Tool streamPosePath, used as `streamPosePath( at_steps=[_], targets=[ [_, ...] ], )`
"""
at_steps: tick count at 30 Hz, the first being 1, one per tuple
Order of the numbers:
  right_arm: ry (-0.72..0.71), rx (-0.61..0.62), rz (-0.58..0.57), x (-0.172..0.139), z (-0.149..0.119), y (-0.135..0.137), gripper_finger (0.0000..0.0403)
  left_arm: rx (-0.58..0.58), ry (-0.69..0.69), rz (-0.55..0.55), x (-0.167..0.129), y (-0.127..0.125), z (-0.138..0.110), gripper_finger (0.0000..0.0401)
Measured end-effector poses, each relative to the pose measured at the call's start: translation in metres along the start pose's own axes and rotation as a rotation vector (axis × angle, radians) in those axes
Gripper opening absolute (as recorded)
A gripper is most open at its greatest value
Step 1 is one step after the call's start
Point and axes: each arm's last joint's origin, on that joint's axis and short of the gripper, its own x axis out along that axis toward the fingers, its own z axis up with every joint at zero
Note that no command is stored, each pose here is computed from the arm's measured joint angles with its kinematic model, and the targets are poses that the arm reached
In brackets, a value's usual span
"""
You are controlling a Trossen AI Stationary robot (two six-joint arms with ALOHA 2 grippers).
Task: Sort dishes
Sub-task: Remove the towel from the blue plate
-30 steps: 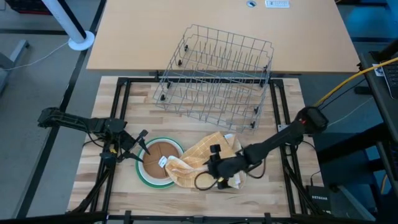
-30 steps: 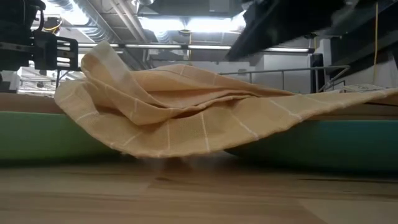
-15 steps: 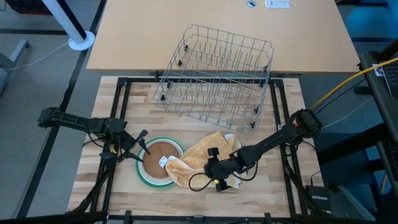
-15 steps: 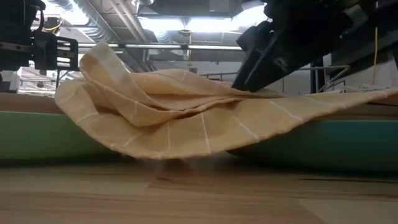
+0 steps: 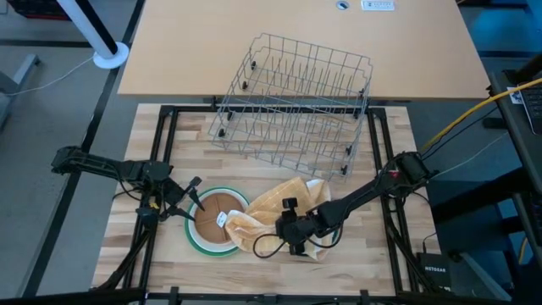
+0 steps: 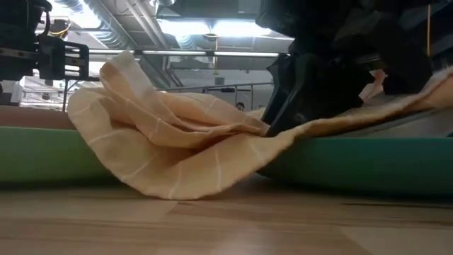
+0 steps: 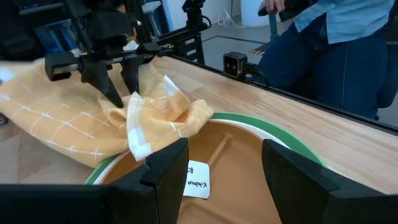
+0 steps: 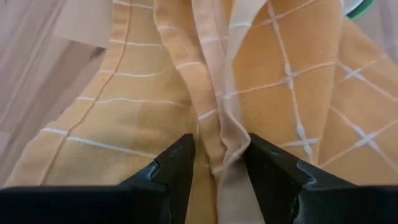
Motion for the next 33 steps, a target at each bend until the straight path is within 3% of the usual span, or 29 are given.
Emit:
streamPosePath(
  at_steps=[6, 16, 25, 33],
  targets=[
    [-0.005, -0.002, -0.032, -0.001, 0.000, 0.000, 0.0133, 0.000, 0.000, 0.000, 0.000, 0.000, 0.000, 0.0193],
    [0.001, -0.007, -0.036, -0.002, 0.002, -0.001, 0.0012, 0.000, 0.000, 0.000, 0.000, 0.000, 0.000, 0.0193],
    [-0.070, -0.029, -0.030, -0.016, 0.036, -0.001, 0.0007, 0.000, 0.000, 0.000, 0.000, 0.000, 0.000, 0.0193],
    [-0.069, -0.114, -0.157, -0.040, 0.068, -0.008, 0.0005, 0.000, 0.000, 0.000, 0.000, 0.000, 0.000, 0.0193]
  ],
)
